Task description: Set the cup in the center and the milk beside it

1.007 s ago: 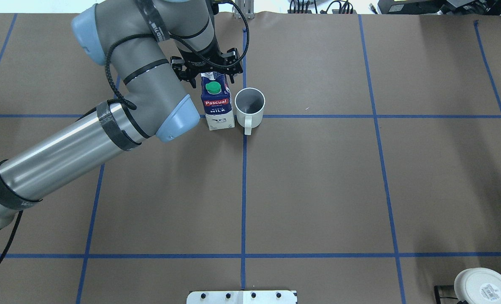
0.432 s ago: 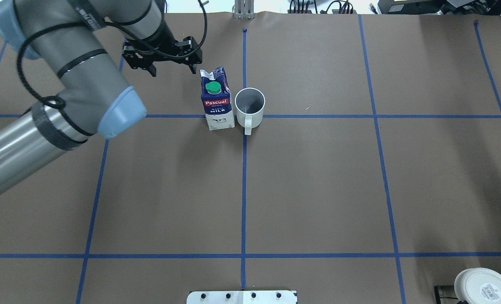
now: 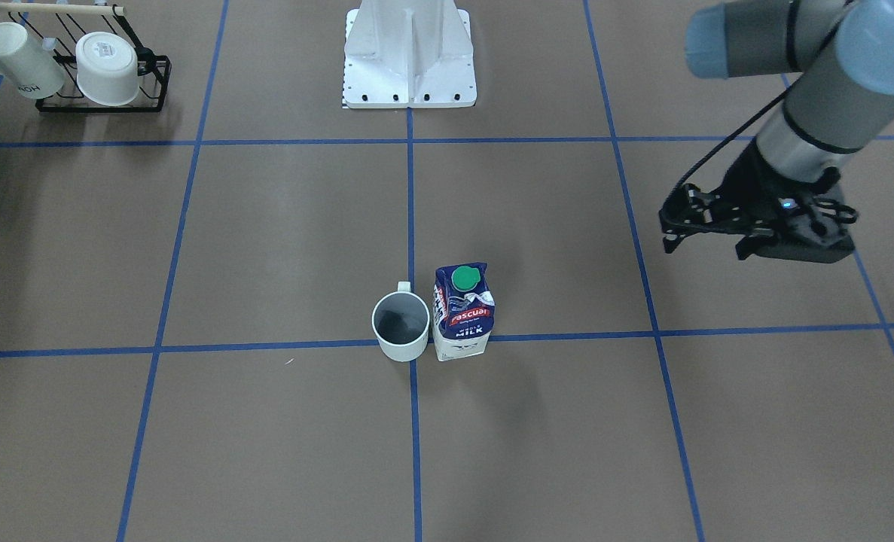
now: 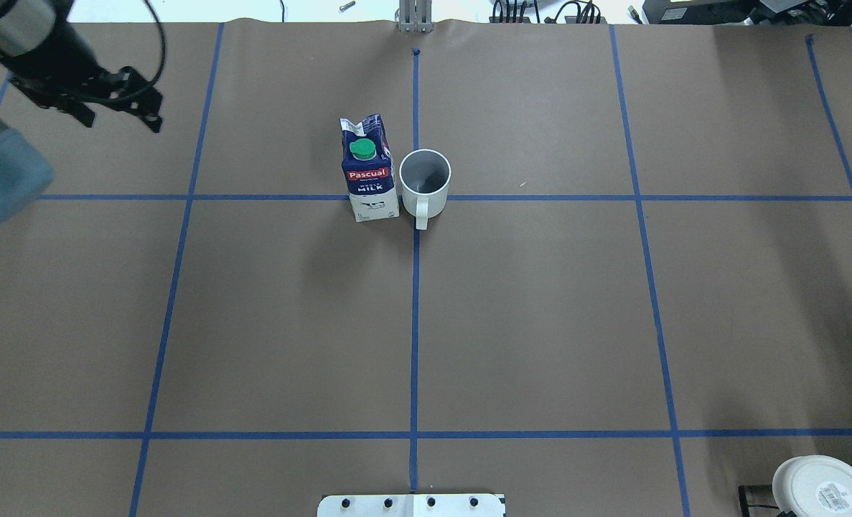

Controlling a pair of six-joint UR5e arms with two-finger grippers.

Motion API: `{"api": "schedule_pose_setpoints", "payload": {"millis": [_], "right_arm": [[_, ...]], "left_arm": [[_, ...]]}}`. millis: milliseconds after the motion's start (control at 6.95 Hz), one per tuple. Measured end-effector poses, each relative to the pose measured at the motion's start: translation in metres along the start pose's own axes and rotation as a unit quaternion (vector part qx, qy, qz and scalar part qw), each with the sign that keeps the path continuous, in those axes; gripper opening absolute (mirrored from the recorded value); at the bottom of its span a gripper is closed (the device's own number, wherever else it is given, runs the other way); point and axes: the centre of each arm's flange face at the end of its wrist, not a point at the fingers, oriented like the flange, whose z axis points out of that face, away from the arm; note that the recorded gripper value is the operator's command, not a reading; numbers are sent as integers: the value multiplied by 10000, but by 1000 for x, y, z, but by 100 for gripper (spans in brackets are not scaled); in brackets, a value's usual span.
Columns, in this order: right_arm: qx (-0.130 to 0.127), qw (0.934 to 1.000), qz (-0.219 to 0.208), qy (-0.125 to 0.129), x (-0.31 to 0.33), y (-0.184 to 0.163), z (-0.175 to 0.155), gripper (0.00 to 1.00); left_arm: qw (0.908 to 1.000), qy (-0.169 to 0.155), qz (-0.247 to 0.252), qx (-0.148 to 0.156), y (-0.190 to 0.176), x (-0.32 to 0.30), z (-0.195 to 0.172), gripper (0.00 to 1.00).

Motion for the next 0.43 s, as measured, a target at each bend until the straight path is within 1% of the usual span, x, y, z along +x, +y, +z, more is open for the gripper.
{"api": "schedule_pose_setpoints", "payload": {"millis": [144,288,432], "right_arm": [[-63,10000,76,7,6,1,6,100],[-105,9999,131,12,11,3,10,100],[-133,9998,166,15,14,5,13,100]], "left_arm": [[9995,-219,202,-81,22,-85,1,98],[9991,-374,122,-175,37,-149,2,98],[9983,-488,-119,-306,45,-196,10,98]]}}
